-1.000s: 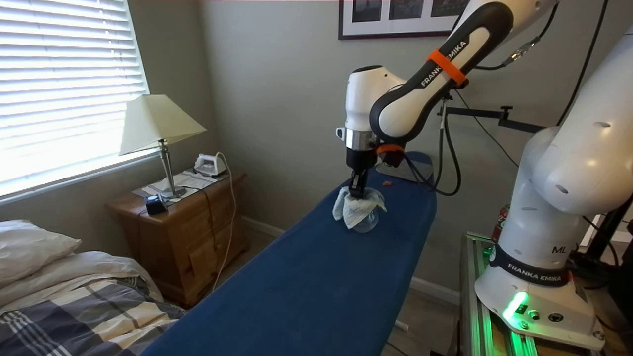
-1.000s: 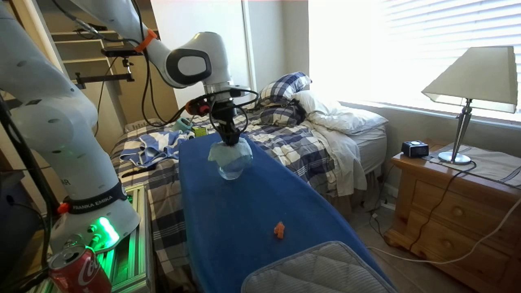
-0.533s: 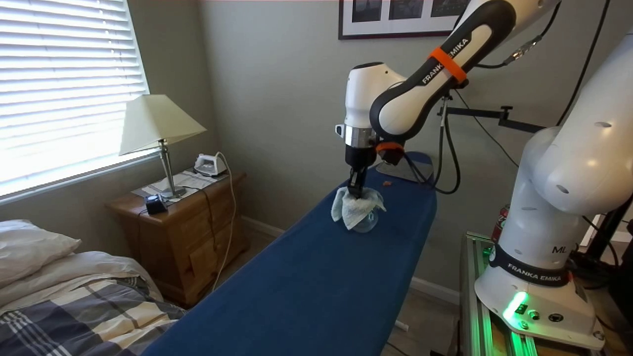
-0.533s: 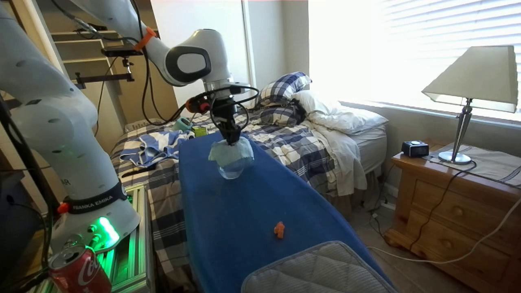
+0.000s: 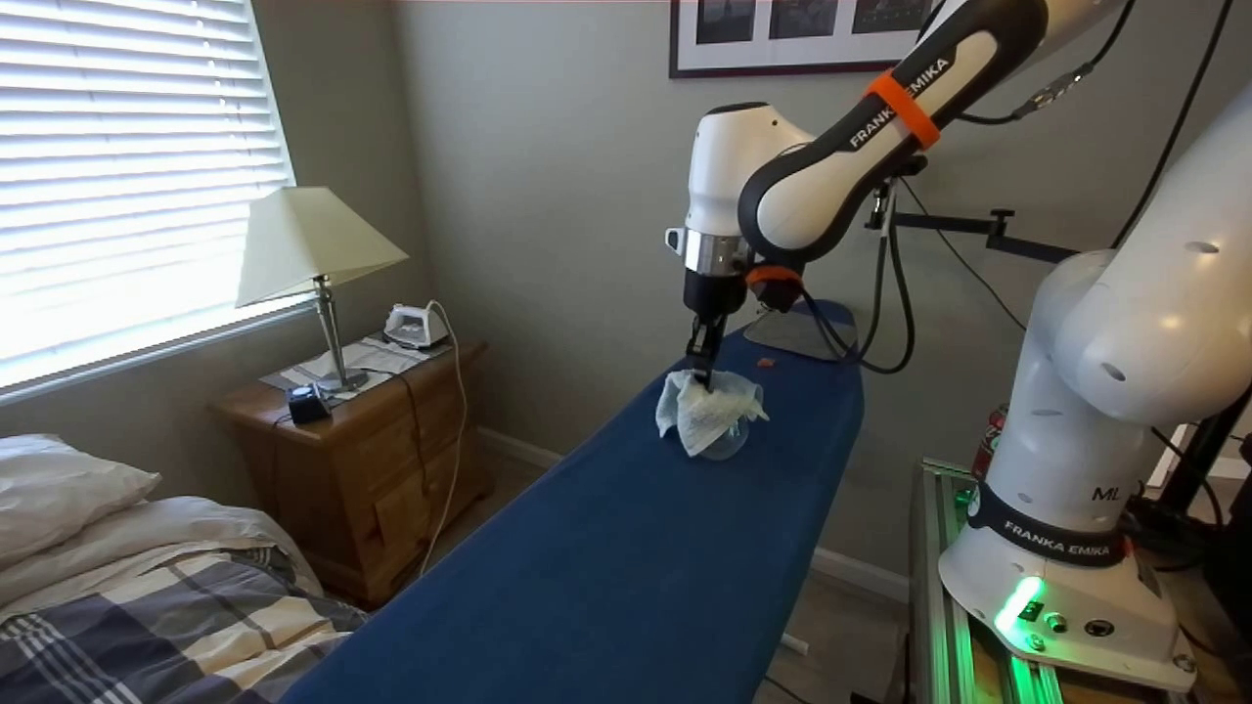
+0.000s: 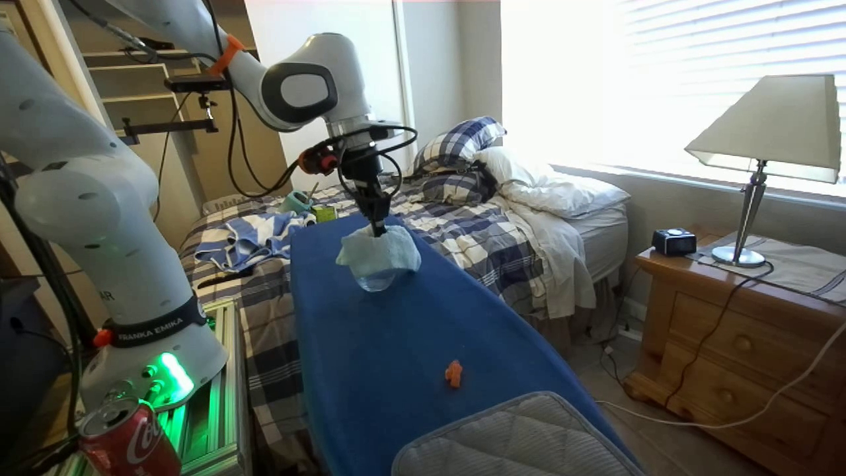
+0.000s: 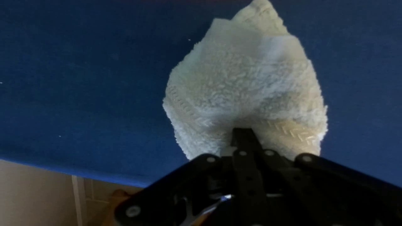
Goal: Put the towel over the glass cup then push the towel into the glass cup.
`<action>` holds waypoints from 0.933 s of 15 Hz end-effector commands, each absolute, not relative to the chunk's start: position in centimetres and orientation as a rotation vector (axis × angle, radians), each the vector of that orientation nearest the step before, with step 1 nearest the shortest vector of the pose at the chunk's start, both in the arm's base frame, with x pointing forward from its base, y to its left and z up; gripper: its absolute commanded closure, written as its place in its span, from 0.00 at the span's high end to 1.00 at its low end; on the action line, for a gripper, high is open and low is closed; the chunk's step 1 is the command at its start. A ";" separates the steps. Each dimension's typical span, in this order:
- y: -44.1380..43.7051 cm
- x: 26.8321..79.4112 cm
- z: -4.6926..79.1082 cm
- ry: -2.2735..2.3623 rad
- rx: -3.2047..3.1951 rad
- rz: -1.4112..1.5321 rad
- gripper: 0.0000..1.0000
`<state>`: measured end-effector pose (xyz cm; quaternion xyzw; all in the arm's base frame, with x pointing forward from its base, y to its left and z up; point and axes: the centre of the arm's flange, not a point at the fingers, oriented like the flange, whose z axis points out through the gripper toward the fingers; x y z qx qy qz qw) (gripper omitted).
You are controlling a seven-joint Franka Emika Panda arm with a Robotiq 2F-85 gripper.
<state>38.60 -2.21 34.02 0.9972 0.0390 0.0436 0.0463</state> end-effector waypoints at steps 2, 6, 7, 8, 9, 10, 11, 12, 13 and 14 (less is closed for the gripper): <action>-2.0 37.7 36.2 0.125 3.053 0.173 0.00; -1.7 37.3 37.4 0.141 3.068 0.187 0.00; -1.8 37.3 37.1 0.134 3.076 0.150 0.00; -1.8 37.2 36.8 0.126 3.089 0.112 0.00; -1.8 37.2 36.1 0.114 3.102 0.067 0.00; -1.9 37.3 35.5 0.106 3.106 0.042 0.00; -2.1 37.4 34.7 0.107 3.114 0.030 0.00; -2.1 37.6 34.1 0.104 3.115 0.030 0.00; -2.1 37.6 33.7 0.116 3.113 0.030 0.00; -2.4 37.9 32.9 0.123 3.092 0.048 0.00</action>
